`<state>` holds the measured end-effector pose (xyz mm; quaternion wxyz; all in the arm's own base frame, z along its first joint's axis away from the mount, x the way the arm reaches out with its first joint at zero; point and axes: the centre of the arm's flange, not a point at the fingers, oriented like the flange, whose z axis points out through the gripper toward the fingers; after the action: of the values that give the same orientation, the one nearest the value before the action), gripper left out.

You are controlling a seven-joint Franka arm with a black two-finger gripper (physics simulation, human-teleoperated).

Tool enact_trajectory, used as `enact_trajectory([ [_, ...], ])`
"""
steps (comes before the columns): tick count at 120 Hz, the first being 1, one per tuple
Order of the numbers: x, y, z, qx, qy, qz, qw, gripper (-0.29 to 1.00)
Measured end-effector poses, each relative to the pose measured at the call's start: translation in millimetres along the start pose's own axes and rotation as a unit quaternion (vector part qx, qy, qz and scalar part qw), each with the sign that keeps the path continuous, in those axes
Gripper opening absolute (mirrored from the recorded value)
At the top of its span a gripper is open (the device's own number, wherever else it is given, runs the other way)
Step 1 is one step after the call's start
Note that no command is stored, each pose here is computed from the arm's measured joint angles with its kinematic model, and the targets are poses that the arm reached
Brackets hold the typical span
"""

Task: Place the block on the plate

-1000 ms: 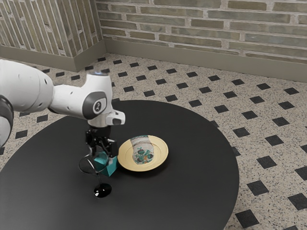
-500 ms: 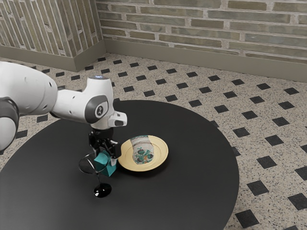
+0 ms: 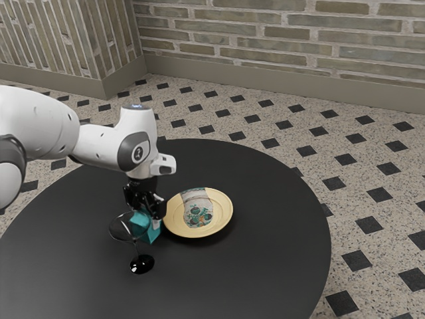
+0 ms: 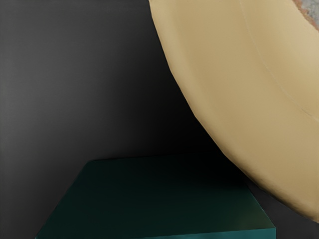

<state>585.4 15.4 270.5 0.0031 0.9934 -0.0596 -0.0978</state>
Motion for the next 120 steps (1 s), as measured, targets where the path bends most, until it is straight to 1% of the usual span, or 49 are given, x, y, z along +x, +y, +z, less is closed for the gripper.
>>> enact_trajectory([
  [14,0,-1,-7,0.001,0.006,-0.001,1.0,0.44],
  [24,-3,-12,-17,0.003,0.012,-0.01,1.0,0.43],
  [44,0,-11,-73,0.011,0.054,0.001,0.999,0.37],
  [52,2,11,-87,0.013,0.064,0.021,0.998,0.37],
  [68,32,96,-98,0.027,0.079,0.093,0.992,0.36],
  [77,48,119,-91,0.035,0.076,0.11,0.99,0.37],
  [85,68,128,-90,0.042,0.078,0.115,0.989,0.37],
  [92,77,128,-84,0.045,0.072,0.113,0.99,0.38],
  [114,71,108,-65,0.044,0.042,0.092,0.994,0.39],
  [120,69,106,-64,0.044,0.039,0.09,0.994,0.43],
])
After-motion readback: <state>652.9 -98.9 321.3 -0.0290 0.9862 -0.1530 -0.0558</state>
